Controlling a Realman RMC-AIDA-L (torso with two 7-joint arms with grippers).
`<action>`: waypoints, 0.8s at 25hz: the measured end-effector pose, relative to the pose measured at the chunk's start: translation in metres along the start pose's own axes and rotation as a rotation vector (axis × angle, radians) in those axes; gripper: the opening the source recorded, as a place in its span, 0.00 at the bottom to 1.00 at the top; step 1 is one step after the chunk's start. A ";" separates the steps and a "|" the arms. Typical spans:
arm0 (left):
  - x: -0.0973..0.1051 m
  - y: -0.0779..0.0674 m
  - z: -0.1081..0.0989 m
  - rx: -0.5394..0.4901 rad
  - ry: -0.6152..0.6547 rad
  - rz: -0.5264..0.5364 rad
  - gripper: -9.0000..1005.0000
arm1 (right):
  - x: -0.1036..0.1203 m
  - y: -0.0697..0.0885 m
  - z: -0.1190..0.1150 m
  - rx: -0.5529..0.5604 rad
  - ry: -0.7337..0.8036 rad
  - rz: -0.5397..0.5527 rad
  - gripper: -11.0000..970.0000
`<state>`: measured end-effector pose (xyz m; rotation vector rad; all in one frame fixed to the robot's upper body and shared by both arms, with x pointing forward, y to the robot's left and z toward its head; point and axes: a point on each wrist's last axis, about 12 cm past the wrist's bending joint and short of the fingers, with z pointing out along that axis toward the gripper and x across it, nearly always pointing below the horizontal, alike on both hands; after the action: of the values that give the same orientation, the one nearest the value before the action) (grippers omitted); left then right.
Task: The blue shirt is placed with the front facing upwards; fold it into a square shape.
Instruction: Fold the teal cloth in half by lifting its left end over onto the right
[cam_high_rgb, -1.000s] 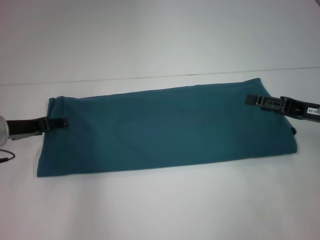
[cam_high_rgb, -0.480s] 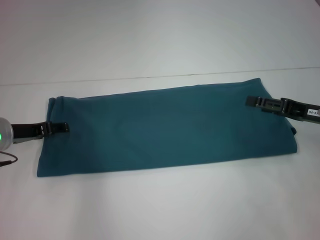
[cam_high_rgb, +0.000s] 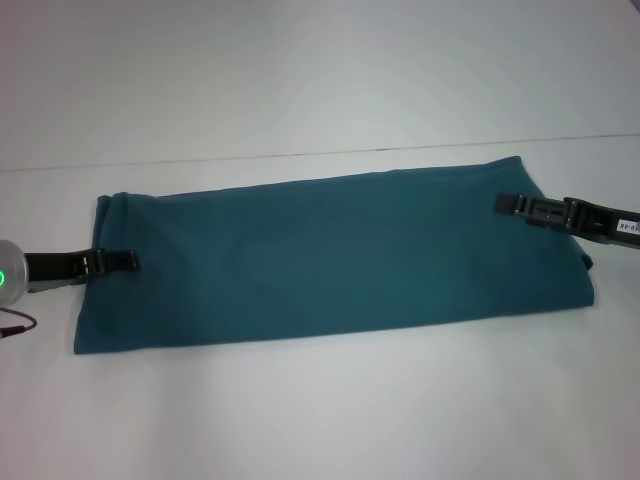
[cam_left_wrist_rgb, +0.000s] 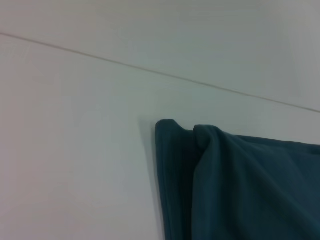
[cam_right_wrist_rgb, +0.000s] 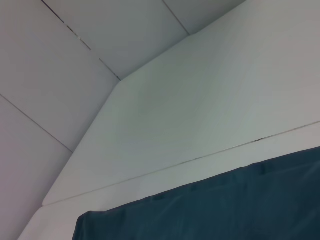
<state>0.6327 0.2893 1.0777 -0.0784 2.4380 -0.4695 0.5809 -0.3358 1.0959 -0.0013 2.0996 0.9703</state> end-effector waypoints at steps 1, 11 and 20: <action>0.000 0.000 0.000 0.000 0.001 0.000 0.87 | 0.000 0.000 0.000 0.000 0.000 0.000 0.93; 0.002 -0.001 0.001 0.006 0.012 0.002 0.87 | 0.000 0.000 0.000 0.001 0.000 0.001 0.93; 0.001 -0.021 0.005 0.071 0.052 0.025 0.83 | 0.000 -0.001 -0.001 0.002 -0.002 0.002 0.93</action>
<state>0.6337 0.2680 1.0815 -0.0057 2.4678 -0.5530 0.5804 -0.3367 1.0956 0.0033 2.0987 0.9693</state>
